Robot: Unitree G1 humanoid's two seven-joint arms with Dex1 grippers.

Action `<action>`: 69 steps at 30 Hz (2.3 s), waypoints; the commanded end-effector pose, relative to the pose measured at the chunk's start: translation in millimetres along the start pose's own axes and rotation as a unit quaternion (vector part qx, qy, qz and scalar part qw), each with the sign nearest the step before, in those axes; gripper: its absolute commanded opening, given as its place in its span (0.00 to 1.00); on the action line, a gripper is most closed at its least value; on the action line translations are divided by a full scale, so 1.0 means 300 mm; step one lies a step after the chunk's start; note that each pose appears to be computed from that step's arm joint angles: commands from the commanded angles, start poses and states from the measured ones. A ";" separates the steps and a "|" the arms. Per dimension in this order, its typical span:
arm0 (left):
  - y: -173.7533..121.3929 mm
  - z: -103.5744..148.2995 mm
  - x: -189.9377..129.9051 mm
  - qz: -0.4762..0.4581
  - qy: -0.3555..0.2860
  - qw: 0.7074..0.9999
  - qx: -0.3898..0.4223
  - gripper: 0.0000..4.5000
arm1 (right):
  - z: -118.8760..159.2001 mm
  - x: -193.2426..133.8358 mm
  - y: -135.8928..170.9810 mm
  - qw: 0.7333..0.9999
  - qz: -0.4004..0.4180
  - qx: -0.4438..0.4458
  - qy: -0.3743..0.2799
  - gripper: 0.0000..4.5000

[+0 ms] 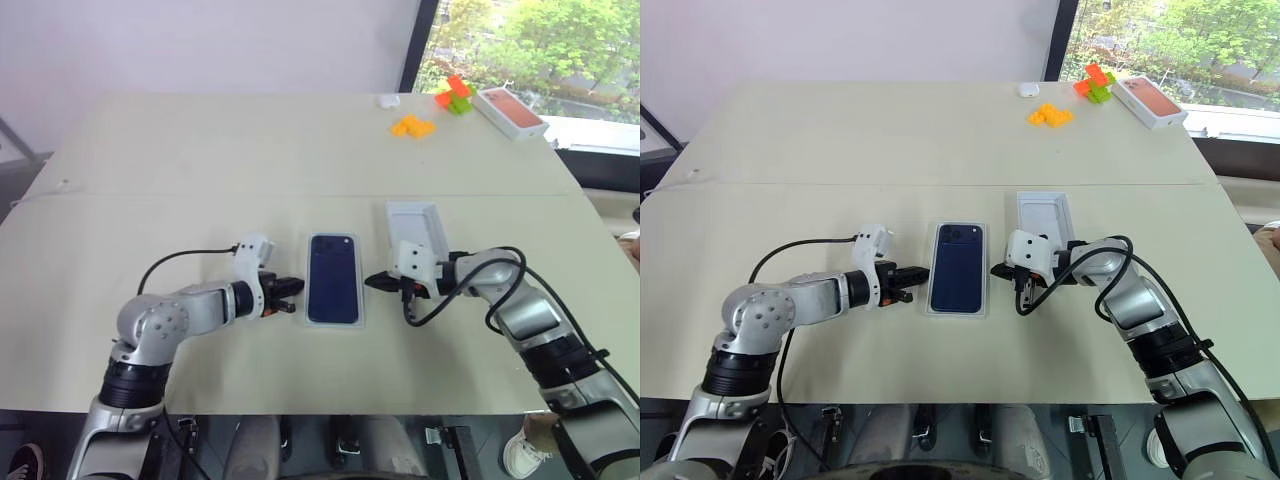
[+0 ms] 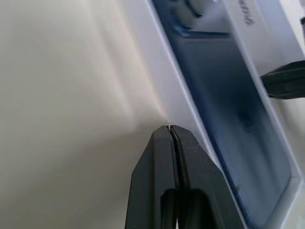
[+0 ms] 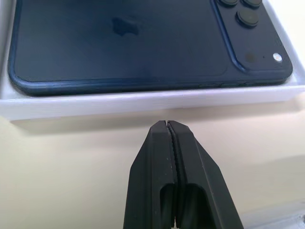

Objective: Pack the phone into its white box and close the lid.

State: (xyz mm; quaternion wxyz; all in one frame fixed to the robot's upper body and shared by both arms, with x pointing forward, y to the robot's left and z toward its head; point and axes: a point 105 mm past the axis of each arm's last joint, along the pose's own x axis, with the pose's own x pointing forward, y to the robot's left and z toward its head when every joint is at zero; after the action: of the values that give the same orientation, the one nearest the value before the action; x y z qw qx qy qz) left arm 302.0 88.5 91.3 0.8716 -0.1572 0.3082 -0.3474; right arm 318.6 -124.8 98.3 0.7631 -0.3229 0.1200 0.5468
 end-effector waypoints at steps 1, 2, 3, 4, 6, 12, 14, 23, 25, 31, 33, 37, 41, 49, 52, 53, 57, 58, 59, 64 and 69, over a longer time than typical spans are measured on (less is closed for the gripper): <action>-0.020 -0.003 0.021 -0.017 0.010 1.000 0.004 0.02 | 0.021 0.006 -0.007 1.000 -0.009 -0.023 -0.003 0.01; -0.025 -0.002 0.028 -0.018 0.011 1.000 0.010 0.02 | 0.020 0.004 -0.011 1.000 -0.013 -0.021 -0.003 0.01; -0.030 -0.003 0.034 -0.021 0.012 1.000 0.013 0.02 | 0.018 0.000 -0.015 1.000 -0.016 -0.020 -0.002 0.01; -0.036 -0.004 0.040 -0.025 0.014 1.000 0.013 0.02 | 0.014 -0.004 -0.017 1.000 -0.016 -0.021 0.000 0.01; -0.049 -0.006 0.055 -0.032 0.017 0.999 0.018 0.02 | 0.005 -0.017 -0.020 1.000 -0.017 -0.022 0.005 0.01; -0.058 0.006 0.084 -0.040 0.015 0.999 0.015 0.02 | -0.013 -0.037 -0.025 0.999 -0.021 -0.020 0.016 0.01; -0.067 0.005 0.092 -0.046 0.019 0.999 0.018 0.02 | -0.018 -0.042 -0.027 0.999 -0.024 -0.021 0.019 0.01; -0.097 0.001 0.105 -0.060 0.020 0.998 0.026 0.02 | -0.035 -0.061 -0.043 0.999 -0.034 -0.022 0.027 0.01; -0.104 -0.003 0.103 -0.066 0.022 0.997 0.019 0.02 | -0.037 -0.065 -0.054 0.999 -0.041 -0.020 0.026 0.01; -0.099 -0.006 0.106 -0.058 0.021 0.998 0.019 0.02 | -0.033 -0.072 -0.044 0.999 -0.025 -0.020 0.027 0.01; -0.100 -0.002 0.106 -0.058 0.019 0.998 0.020 0.02 | -0.033 -0.072 -0.044 0.999 -0.025 -0.020 0.027 0.01; -0.096 0.008 0.106 -0.056 0.014 0.998 0.019 0.02 | -0.033 -0.073 -0.044 0.999 -0.023 -0.021 0.028 0.01; -0.090 0.008 0.103 -0.052 0.013 0.998 0.021 0.02 | -0.036 -0.076 -0.049 0.999 -0.025 -0.020 0.031 0.01; -0.094 0.030 0.081 -0.055 -0.008 0.998 0.022 0.13 | -0.023 -0.101 -0.083 0.999 -0.042 0.012 0.008 0.06; -0.092 0.063 0.062 -0.056 -0.026 0.998 0.023 0.41 | -0.010 -0.123 -0.098 0.999 -0.045 0.017 0.006 0.31; -0.092 0.073 0.057 -0.055 -0.032 0.998 0.026 0.52 | -0.007 -0.130 -0.103 0.999 -0.046 0.015 0.007 0.42; -0.094 0.112 0.025 -0.057 -0.046 0.997 0.036 0.97 | 0.025 -0.165 -0.122 0.999 -0.045 0.003 0.010 0.88; -0.090 0.123 0.015 -0.055 -0.050 0.997 0.036 1.00 | 0.035 -0.176 -0.124 0.999 -0.041 -0.002 0.012 0.99; -0.087 0.130 0.008 -0.054 -0.053 0.997 0.035 1.00 | 0.042 -0.183 -0.124 0.999 -0.038 -0.006 0.014 0.99; -0.076 0.150 -0.037 -0.054 -0.056 0.996 0.048 1.00 | 0.062 -0.226 -0.194 0.997 -0.078 -0.014 0.024 0.99; -0.086 0.167 -0.093 -0.069 -0.075 0.992 0.072 1.00 | 0.048 -0.231 -0.269 0.985 -0.148 0.077 0.037 0.99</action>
State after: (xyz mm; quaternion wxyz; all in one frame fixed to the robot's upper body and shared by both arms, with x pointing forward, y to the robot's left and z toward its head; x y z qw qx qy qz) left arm 308.9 91.7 139.1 0.8739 -0.1411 0.2387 -0.3993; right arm 357.5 -179.2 165.8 0.8303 -0.3171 0.1417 0.4358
